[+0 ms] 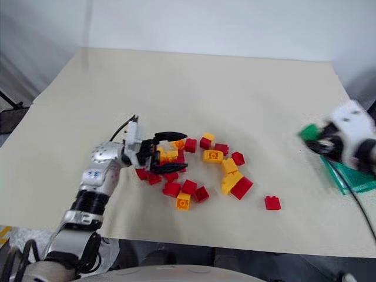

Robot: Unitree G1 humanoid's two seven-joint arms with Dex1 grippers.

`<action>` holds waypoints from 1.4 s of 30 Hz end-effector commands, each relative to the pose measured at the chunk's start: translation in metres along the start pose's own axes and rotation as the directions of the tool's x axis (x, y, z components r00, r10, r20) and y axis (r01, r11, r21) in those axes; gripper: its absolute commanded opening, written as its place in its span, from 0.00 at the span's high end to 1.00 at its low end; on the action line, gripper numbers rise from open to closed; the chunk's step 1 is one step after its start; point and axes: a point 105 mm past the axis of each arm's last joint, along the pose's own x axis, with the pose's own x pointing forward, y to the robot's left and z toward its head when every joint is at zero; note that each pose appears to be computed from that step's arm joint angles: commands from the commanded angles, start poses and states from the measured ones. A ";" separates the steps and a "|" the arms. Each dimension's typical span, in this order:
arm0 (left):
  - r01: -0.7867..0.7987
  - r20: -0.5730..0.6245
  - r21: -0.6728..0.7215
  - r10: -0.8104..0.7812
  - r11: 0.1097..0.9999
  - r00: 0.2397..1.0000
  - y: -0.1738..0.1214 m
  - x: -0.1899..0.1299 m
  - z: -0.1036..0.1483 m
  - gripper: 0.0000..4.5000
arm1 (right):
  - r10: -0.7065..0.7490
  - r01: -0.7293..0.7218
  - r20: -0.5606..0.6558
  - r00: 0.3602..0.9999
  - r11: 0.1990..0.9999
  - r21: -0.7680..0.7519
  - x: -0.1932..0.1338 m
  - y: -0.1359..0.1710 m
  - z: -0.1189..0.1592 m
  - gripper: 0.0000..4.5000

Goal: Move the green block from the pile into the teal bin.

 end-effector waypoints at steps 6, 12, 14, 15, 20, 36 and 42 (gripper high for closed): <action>0.079 0.020 0.044 -0.080 0.996 0.997 0.006 0.027 0.006 0.00 | -0.316 0.325 -0.143 0.938 0.945 0.042 -0.030 -0.066 -0.035 0.66; 0.053 -0.026 0.039 -0.052 0.998 0.998 0.009 0.035 -0.001 0.00 | -0.309 0.321 -0.146 0.940 0.944 0.070 -0.007 -0.066 -0.048 0.40; 0.045 -0.036 0.047 -0.043 0.998 0.998 0.009 0.036 -0.001 0.00 | -0.327 0.339 -0.146 0.934 0.939 0.064 -0.005 -0.070 -0.049 0.26; 0.035 -0.042 0.045 -0.033 0.998 0.999 0.011 0.035 -0.001 0.00 | -0.329 0.340 -0.145 0.933 0.939 0.059 -0.005 -0.071 -0.048 0.19; -0.027 -0.077 -0.006 0.027 1.000 0.997 0.017 0.029 -0.005 0.00 | -0.311 0.315 -0.116 0.944 0.949 0.023 -0.006 -0.071 -0.036 0.01; -0.434 -0.283 -0.051 0.404 0.899 0.870 0.013 -0.124 0.014 0.00 | 0.595 -0.538 0.283 0.753 0.803 -0.257 0.013 0.106 0.032 0.01; -0.561 -0.336 -0.081 0.507 0.824 0.793 -0.015 -0.188 0.004 0.00 | 0.702 -0.627 0.291 0.650 0.712 -0.317 0.016 0.117 0.012 0.01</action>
